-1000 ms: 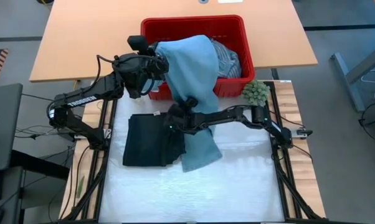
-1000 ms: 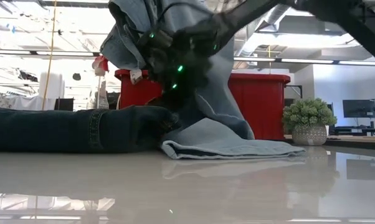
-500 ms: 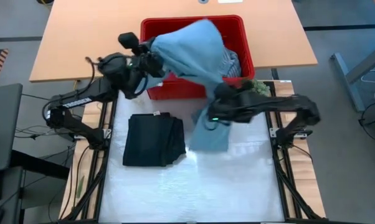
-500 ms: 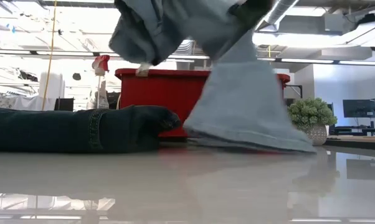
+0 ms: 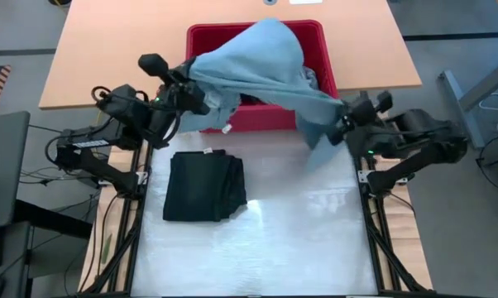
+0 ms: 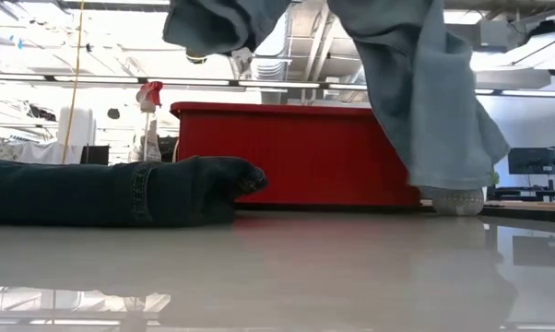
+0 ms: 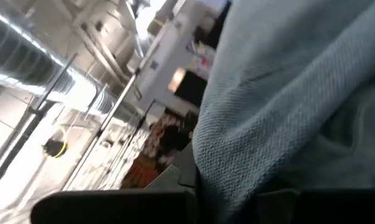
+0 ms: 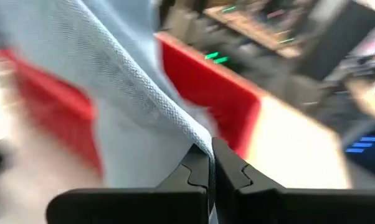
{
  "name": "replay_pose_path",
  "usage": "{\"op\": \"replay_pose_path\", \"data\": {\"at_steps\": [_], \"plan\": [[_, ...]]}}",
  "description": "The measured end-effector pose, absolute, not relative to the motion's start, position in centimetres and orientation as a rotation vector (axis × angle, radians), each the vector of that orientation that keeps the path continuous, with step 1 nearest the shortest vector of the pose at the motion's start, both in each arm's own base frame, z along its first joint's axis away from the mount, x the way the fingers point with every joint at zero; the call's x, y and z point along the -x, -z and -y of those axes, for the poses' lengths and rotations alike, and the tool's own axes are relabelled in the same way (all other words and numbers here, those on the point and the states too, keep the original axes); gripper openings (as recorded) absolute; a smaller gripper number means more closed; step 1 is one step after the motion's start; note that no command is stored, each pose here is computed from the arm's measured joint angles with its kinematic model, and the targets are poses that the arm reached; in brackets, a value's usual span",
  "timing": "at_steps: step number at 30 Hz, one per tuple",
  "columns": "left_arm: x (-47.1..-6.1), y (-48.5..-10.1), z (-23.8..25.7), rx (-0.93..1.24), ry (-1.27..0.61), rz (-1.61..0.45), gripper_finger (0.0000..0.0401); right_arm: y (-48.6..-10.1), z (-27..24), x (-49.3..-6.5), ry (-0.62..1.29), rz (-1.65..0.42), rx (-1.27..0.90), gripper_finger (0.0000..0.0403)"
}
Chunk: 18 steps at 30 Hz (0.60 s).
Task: Fold Laundry from Bin
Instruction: Fold the light blue pants
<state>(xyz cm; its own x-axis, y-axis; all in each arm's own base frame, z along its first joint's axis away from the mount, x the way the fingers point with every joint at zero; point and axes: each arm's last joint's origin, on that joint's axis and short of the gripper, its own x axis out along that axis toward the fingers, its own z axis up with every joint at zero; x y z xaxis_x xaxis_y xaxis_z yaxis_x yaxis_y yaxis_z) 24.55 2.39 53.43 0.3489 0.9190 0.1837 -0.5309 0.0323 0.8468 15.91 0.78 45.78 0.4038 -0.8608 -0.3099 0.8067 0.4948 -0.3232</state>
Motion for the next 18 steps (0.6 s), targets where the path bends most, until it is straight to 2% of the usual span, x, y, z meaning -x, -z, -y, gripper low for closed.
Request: {"op": "replay_pose_path", "data": {"at_steps": [5, 10, 14, 18], "plan": [[-25.1, -52.2, -1.7, -1.063, -1.094, -0.556, 0.0016, -44.5, -3.3, -16.1, 0.750, -0.603, 0.020, 0.0046], [-25.7, -51.2, -1.3, -1.107, -1.026, -0.603, 0.0016, -39.4, -5.5, -17.0, 0.788, -0.640, 0.071, 0.0079], [-25.8, -50.9, -0.8, -1.120, -0.992, -0.610, 0.0016, -35.0, -6.7, -17.0, 0.775, -0.753, -0.006, 0.0101], [-25.8, -51.2, -0.3, -1.135, -0.987, -0.591, 0.0016, -33.1, -7.8, -16.6, 0.698, -0.877, -0.078, 0.0125]]}}
